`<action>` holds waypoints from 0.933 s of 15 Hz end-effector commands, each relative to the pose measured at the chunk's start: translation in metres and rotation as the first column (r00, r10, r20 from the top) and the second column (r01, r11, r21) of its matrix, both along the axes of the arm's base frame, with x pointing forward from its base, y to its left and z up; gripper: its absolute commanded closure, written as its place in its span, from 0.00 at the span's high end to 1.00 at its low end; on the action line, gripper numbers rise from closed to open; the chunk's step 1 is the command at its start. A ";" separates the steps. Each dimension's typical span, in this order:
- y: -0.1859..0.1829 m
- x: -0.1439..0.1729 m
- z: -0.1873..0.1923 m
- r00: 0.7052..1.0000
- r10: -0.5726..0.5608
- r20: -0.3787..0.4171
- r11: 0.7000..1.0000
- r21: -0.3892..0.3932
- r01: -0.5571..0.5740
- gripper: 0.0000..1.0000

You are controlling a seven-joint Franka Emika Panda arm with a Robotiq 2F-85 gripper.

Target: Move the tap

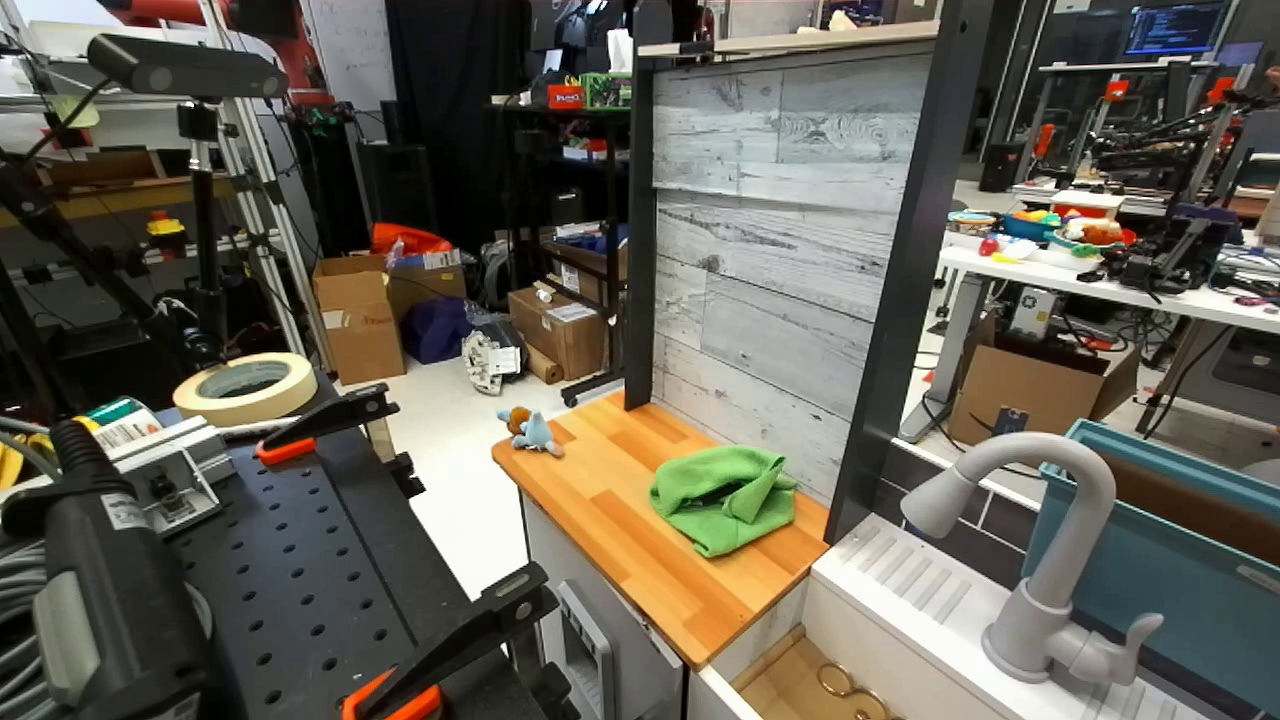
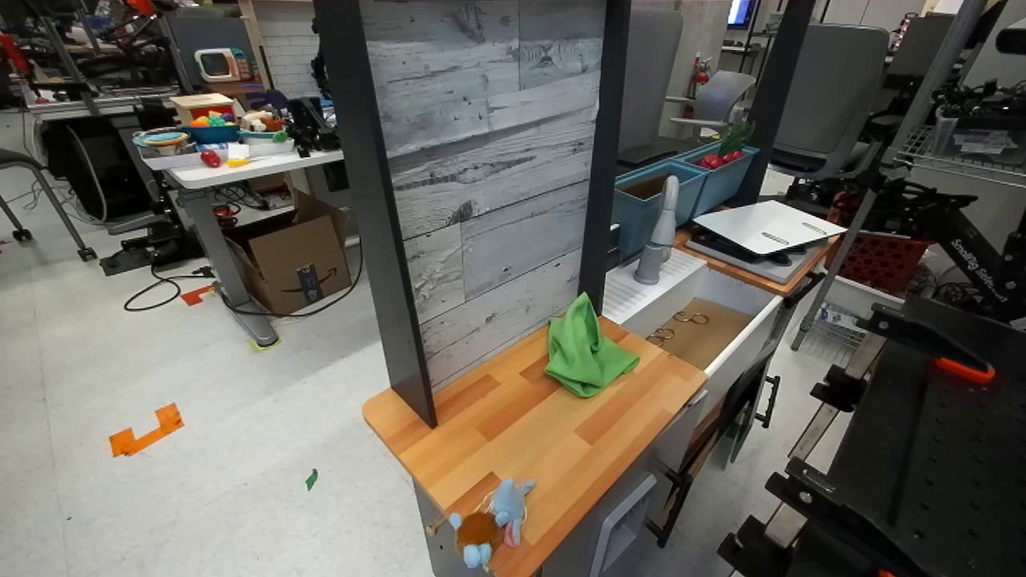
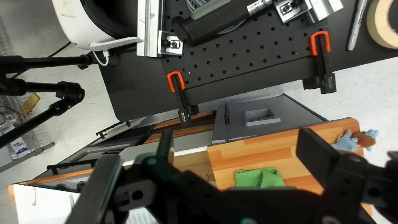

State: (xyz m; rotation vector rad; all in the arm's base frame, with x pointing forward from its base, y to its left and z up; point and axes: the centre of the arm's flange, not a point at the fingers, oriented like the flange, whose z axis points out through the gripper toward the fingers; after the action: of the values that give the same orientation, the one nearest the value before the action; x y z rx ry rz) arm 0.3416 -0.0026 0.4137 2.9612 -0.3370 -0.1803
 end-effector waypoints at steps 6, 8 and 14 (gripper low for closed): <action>-0.013 0.036 0.005 0.986 -0.021 0.163 0.997 0.076 0.009 1.00; -0.021 0.060 0.006 0.969 -0.052 0.243 0.993 0.118 0.023 1.00; -0.065 0.148 0.005 0.922 -0.182 0.341 0.960 0.262 0.093 1.00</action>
State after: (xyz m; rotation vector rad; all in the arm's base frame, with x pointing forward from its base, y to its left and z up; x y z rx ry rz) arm 0.4326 -0.0444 0.4227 3.1365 -0.5468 0.3056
